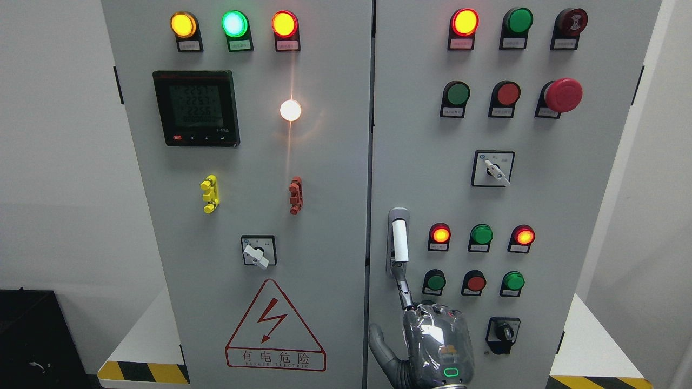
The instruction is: Release door handle
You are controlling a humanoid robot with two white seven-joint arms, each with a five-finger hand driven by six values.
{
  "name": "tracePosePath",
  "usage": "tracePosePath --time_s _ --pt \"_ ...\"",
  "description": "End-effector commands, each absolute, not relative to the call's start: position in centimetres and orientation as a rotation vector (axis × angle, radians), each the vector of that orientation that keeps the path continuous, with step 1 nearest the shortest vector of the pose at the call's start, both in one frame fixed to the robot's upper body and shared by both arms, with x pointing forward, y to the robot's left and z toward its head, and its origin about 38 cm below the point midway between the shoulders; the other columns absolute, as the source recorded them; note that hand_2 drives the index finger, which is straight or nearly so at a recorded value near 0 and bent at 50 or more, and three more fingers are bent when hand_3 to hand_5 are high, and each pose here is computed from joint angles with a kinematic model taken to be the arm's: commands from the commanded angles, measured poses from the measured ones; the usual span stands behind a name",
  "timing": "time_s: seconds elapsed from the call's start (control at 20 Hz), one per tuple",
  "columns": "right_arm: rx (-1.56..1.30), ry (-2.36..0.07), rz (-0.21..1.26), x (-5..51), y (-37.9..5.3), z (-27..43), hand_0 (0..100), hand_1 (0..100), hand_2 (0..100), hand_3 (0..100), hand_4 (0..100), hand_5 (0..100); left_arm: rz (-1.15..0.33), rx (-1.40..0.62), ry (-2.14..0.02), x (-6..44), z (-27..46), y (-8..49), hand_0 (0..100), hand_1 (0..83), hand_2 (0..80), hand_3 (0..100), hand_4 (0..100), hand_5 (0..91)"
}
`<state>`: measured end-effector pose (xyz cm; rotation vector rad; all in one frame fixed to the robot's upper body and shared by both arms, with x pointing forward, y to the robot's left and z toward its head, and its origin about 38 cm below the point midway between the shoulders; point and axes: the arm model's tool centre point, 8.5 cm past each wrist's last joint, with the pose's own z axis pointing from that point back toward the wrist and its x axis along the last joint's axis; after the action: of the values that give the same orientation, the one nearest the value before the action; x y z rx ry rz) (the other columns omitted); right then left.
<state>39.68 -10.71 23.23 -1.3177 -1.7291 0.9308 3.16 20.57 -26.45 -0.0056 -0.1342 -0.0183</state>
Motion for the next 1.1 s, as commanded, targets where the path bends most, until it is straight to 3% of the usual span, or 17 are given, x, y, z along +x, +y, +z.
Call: tracePosePath --time_s 0.0,1.05 --pt "-1.319 -1.729 0.929 39.64 -10.74 23.16 49 23 0 92 85 84 -0.016 -0.005 -0.118 2.08 -26.49 20.58 12 55.6 0.0 0 0 0.0" --pt "-1.315 -1.724 0.931 39.51 -10.77 22.9 49 23 0 92 86 84 -0.018 -0.005 -0.118 2.08 -26.49 20.58 12 55.6 0.0 0 0 0.0"
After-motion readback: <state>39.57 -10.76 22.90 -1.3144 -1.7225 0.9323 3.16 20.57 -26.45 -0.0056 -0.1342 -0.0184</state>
